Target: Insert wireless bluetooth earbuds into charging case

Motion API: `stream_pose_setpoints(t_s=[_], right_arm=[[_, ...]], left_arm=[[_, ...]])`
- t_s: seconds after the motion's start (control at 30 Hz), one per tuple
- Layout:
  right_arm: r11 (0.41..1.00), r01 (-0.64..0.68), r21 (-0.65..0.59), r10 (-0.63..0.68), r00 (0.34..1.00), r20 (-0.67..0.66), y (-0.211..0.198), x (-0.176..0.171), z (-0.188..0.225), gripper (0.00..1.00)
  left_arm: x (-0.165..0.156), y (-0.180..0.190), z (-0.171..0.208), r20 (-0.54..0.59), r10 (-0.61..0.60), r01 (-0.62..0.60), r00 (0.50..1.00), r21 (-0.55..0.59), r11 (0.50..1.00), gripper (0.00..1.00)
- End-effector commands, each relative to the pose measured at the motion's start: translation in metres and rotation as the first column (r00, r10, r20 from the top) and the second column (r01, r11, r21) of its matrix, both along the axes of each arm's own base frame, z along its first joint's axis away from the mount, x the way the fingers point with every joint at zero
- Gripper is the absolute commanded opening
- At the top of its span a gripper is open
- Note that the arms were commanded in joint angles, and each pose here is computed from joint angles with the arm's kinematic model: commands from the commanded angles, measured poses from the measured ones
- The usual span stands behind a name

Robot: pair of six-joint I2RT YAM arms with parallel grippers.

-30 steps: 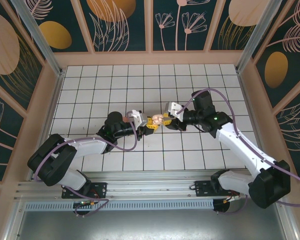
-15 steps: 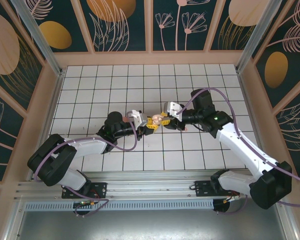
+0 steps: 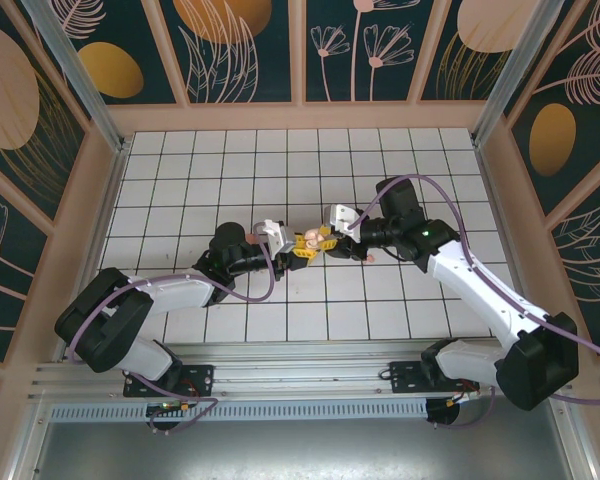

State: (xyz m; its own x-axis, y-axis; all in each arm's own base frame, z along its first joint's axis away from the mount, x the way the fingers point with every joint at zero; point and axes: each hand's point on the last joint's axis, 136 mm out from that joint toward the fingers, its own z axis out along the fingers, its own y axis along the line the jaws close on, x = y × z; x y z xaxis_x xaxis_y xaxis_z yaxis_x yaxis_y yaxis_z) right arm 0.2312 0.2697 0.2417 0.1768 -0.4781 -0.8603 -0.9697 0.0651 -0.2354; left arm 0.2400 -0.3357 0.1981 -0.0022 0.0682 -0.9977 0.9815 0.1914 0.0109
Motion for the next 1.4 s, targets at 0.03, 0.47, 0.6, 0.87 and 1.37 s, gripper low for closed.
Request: stream_pose_setpoints(t_s=[0.03,0.47,0.6,0.87,1.37], right_arm=[[1.000,-0.019,-0.007,0.019,1.000,0.024,0.002,-0.002,0.004,0.27],[0.998,-0.027,-0.057,0.026,1.000,-0.012,-0.013,-0.003,-0.011,0.20],[0.998,-0.011,-0.059,0.010,1.000,-0.021,-0.016,0.000,-0.013,0.20],[1.000,-0.014,-0.005,0.014,1.000,0.011,-0.015,-0.003,0.006,0.28],[0.996,-0.072,0.053,0.069,0.996,0.060,-0.003,-0.018,0.030,0.31]], left_arm=[[-0.002,-0.004,0.022,0.060,-0.026,0.028,0.998,-0.032,0.999,0.15],[-0.006,-0.003,0.024,0.065,-0.039,0.041,0.997,-0.038,0.998,0.16],[-0.006,-0.003,0.024,0.066,-0.039,0.042,0.997,-0.038,0.998,0.15],[-0.004,-0.002,0.020,0.059,-0.028,0.030,0.998,-0.025,0.999,0.15],[-0.003,-0.002,0.017,0.059,-0.019,0.020,0.998,-0.015,1.000,0.16]])
